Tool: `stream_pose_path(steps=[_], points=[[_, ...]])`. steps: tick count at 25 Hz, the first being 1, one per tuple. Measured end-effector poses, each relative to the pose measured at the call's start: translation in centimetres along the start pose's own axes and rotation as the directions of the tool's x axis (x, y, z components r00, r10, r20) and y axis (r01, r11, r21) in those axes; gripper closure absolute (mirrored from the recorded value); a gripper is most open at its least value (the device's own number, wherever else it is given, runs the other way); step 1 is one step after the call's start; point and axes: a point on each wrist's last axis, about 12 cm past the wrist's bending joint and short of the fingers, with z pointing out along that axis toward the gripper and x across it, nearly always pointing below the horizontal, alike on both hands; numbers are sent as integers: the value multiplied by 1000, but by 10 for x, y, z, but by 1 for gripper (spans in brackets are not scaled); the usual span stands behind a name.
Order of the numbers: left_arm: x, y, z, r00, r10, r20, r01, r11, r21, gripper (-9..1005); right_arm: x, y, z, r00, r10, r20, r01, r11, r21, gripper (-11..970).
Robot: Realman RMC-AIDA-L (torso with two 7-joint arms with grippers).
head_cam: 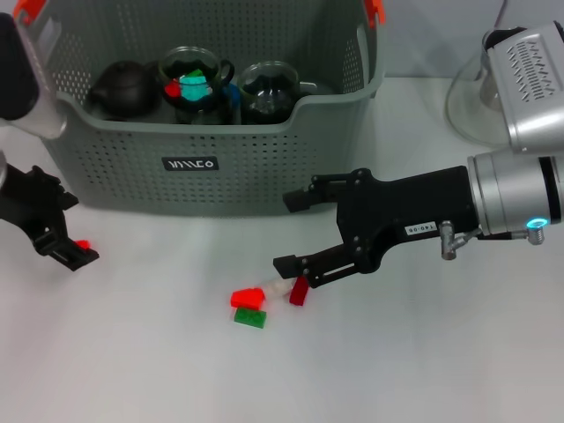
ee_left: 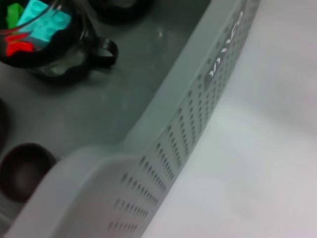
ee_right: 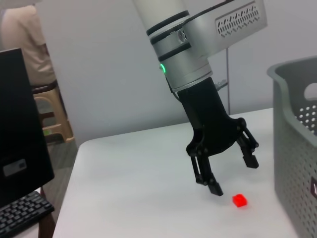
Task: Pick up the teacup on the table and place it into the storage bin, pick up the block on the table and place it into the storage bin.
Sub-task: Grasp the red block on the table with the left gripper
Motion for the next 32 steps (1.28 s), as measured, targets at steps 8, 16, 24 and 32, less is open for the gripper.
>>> stream_pose_path(steps=[8,16,24,32], points=[[-3,-3,5,1000,-20,-17,20,1000,5,98,4,-6,-4,999,-21,-41,23,999,49,17],[-4,-5,8,999,-31,-24,31,999,14,98,1,-10,1,992,-53,-118,58,997,42,18],[-9,-8,16,999,-5,-41,6,1000,18,99,-1,-11,3,991,-54,-121,60,997,47,19],[-11,-3,18,999,11,-48,-11,1000,2,99,2,-10,4,992,-42,-117,47,998,46,18]])
